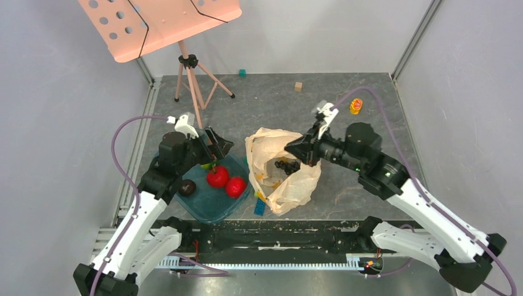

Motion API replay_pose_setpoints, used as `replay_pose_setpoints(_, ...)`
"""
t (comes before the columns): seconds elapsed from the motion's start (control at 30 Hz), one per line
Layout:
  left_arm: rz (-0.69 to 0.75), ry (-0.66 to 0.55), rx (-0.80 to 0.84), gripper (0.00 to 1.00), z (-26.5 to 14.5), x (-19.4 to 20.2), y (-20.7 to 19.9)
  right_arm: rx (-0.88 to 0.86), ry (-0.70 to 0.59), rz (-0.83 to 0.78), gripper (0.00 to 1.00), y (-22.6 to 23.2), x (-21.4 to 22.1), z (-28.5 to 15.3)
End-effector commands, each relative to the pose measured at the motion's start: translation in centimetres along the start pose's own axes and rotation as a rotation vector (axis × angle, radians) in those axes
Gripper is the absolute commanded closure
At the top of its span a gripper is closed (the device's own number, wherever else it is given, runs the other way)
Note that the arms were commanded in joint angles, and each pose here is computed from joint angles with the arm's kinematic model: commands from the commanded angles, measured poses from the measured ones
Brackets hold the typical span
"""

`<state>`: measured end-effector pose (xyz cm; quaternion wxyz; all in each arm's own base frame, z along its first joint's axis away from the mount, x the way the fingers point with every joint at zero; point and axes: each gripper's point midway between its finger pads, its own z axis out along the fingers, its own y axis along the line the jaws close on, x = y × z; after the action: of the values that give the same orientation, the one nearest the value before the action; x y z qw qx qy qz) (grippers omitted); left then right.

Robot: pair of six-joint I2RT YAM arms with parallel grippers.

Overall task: Take the fake fruits out of the plastic bag
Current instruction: Adjust the plastic bag at the center of the board.

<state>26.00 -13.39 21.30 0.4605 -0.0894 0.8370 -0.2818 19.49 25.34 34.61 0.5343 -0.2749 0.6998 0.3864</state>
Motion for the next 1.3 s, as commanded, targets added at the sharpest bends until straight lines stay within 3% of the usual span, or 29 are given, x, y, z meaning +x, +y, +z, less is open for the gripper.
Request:
replay_pose_setpoints(0.0,0.062,-0.081,0.267,0.00,-1.7,-2.8,-5.7,-0.110,0.000,0.053,0.84,2.5,1.0,2.1)
replay_pose_setpoints(0.23,0.148,-0.124,0.518,0.00,-2.4,-2.1,-9.1,-0.068,0.101,0.068,0.86,2.6,4.7,4.3)
replay_pose_setpoints(0.43,0.211,-0.084,0.520,0.00,1.2,-0.8,-8.6,0.021,0.089,0.068,0.86,1.2,4.5,3.6)
replay_pose_setpoints(0.8,0.264,0.002,0.493,0.03,5.6,2.2,-9.3,-0.009,0.113,0.054,0.85,1.8,4.7,3.0)
replay_pose_setpoints(0.93,0.251,0.040,0.490,0.27,6.1,3.2,-9.5,-0.021,0.158,0.060,0.85,1.9,5.8,3.9)
replay_pose_setpoints(1.1,0.239,0.074,0.503,0.69,6.1,4.1,-10.2,-0.004,0.203,0.055,0.89,2.1,8.6,6.2)
replay_pose_setpoints(1.27,0.234,0.078,0.493,0.89,6.1,4.3,-10.3,0.083,0.291,0.027,0.93,0.9,12.9,7.3)
